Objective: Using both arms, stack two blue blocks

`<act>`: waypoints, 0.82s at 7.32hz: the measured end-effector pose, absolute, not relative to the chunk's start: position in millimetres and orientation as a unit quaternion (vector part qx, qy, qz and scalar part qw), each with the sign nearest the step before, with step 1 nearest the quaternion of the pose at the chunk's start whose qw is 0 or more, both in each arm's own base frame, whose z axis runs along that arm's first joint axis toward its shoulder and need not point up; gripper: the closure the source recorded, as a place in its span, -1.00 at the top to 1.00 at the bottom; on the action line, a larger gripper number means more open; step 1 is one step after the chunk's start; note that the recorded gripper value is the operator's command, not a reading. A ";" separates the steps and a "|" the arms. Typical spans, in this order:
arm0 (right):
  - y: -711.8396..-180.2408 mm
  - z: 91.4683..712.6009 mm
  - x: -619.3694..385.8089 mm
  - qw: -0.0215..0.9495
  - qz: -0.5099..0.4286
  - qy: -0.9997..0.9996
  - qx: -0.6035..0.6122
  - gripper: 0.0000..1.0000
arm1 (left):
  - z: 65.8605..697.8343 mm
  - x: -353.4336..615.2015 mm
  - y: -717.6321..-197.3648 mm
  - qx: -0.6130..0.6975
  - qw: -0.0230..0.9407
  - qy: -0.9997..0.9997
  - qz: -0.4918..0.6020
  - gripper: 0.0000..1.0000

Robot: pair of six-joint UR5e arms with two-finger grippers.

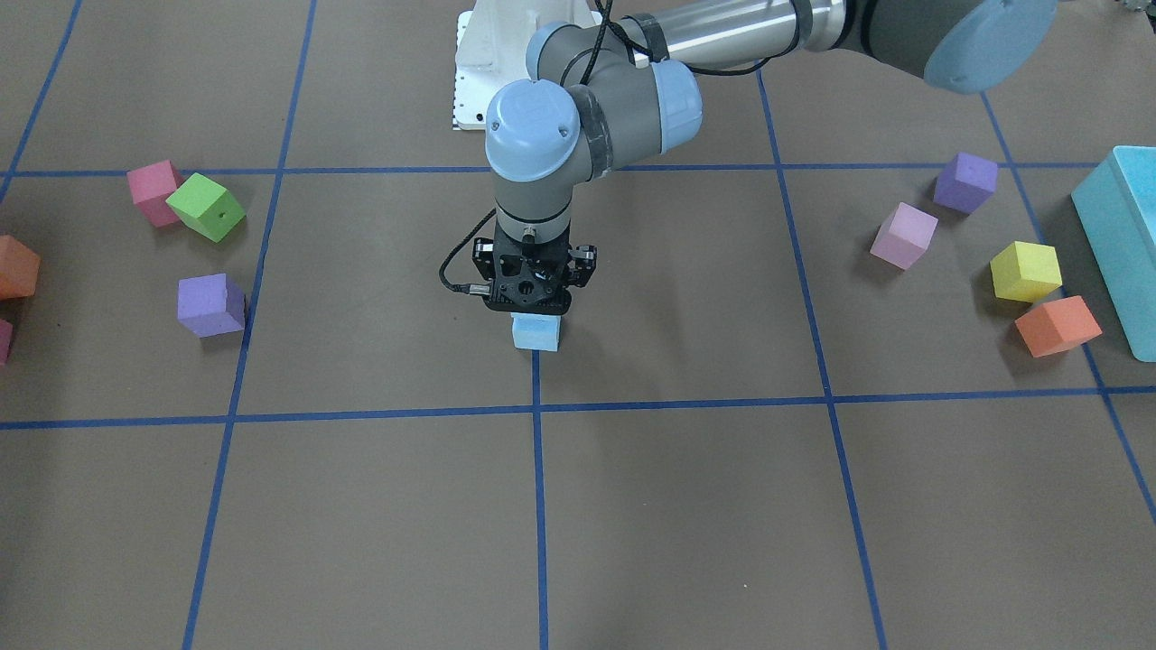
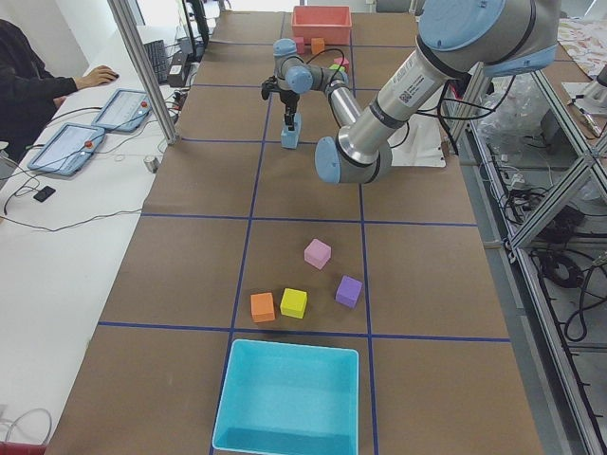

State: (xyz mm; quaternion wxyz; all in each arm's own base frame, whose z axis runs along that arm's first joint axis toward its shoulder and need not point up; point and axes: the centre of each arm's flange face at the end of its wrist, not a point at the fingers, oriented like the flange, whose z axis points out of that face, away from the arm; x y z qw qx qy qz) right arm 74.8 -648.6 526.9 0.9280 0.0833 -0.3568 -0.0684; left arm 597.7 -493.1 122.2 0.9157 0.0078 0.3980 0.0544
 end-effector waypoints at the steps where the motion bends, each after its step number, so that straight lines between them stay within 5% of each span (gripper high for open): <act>1: -648.6 526.9 74.8 0.928 -0.068 -0.357 0.083 1.00 | 124.5 599.4 -492.4 0.009 0.915 0.400 0.055 0.32; 6: -648.6 526.8 74.9 0.928 -0.068 -0.357 0.083 1.00 | 121.9 600.3 -494.3 0.022 0.913 0.404 0.058 0.32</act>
